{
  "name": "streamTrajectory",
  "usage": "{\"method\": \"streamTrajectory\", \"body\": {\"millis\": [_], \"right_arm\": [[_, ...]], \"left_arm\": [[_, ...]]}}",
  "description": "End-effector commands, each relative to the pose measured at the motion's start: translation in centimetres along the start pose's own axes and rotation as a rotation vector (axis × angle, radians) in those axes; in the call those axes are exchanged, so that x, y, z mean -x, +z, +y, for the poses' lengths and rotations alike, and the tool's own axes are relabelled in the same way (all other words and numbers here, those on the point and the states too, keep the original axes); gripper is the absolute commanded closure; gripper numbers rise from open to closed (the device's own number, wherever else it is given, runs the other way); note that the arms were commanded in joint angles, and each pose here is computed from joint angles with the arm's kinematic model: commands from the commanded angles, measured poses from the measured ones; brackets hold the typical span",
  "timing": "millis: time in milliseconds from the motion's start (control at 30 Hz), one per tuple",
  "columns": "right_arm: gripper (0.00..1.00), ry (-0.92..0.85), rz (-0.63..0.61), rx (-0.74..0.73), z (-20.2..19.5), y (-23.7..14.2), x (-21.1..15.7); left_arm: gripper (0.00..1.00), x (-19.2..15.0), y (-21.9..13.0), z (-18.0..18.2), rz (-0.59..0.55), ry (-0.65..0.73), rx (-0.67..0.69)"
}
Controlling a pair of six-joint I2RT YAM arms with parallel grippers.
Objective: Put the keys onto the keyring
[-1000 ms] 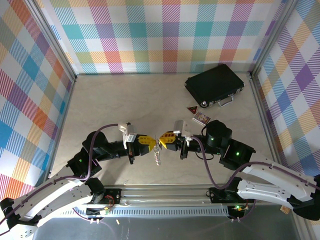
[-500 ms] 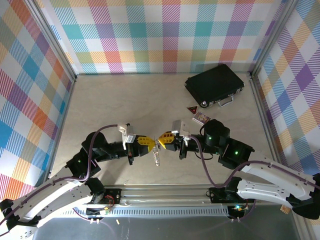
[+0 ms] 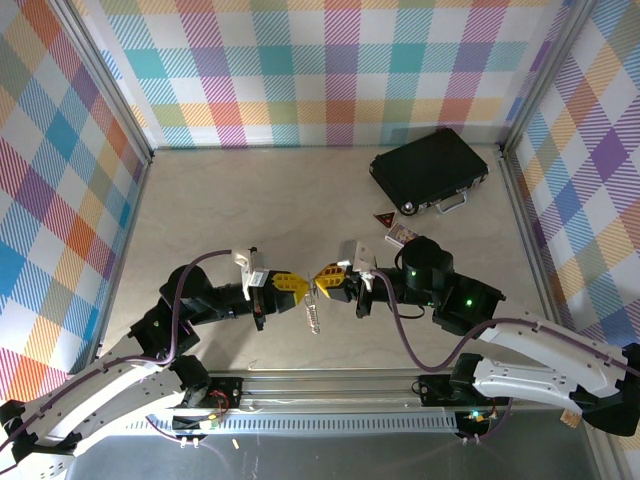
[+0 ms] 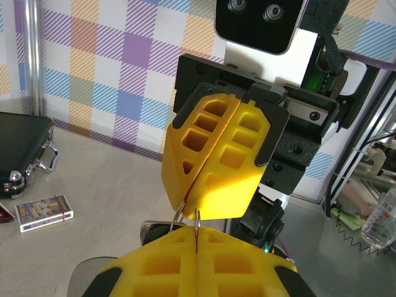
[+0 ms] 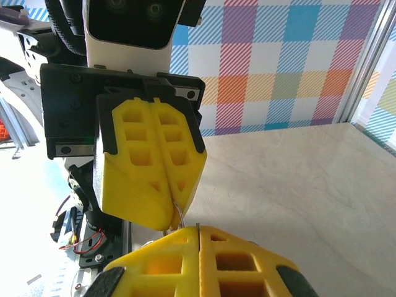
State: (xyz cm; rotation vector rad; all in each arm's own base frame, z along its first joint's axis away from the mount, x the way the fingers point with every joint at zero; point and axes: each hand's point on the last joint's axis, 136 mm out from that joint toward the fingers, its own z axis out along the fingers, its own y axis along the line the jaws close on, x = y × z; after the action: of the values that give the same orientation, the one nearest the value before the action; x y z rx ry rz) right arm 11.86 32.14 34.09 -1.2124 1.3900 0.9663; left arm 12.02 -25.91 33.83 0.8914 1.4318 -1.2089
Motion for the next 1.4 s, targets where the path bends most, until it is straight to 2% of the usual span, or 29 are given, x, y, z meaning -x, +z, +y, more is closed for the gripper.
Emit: {"method": "streamTrajectory", "body": {"millis": [0, 333, 500, 1367], "right_arm": [[1.00, -0.028, -0.060, 0.002, 0.4, -1.0, 2.1], [1.00, 0.039, -0.090, 0.006, 0.7, -2.1, 2.9], [1.00, 0.071, -0.056, 0.044, 1.1, -1.6, 2.7], [1.00, 0.068, -0.031, 0.076, 1.4, -0.7, 2.1]], "left_arm": [[1.00, 1.1, -0.5, -0.5, -0.040, 0.041, -0.016], [1.00, 1.0, -0.6, -0.3, -0.040, 0.043, 0.000], [1.00, 1.2, -0.6, -0.5, -0.047, 0.047, -0.010], [1.00, 1.2, -0.6, -0.7, -0.047, 0.044, -0.021]]}}
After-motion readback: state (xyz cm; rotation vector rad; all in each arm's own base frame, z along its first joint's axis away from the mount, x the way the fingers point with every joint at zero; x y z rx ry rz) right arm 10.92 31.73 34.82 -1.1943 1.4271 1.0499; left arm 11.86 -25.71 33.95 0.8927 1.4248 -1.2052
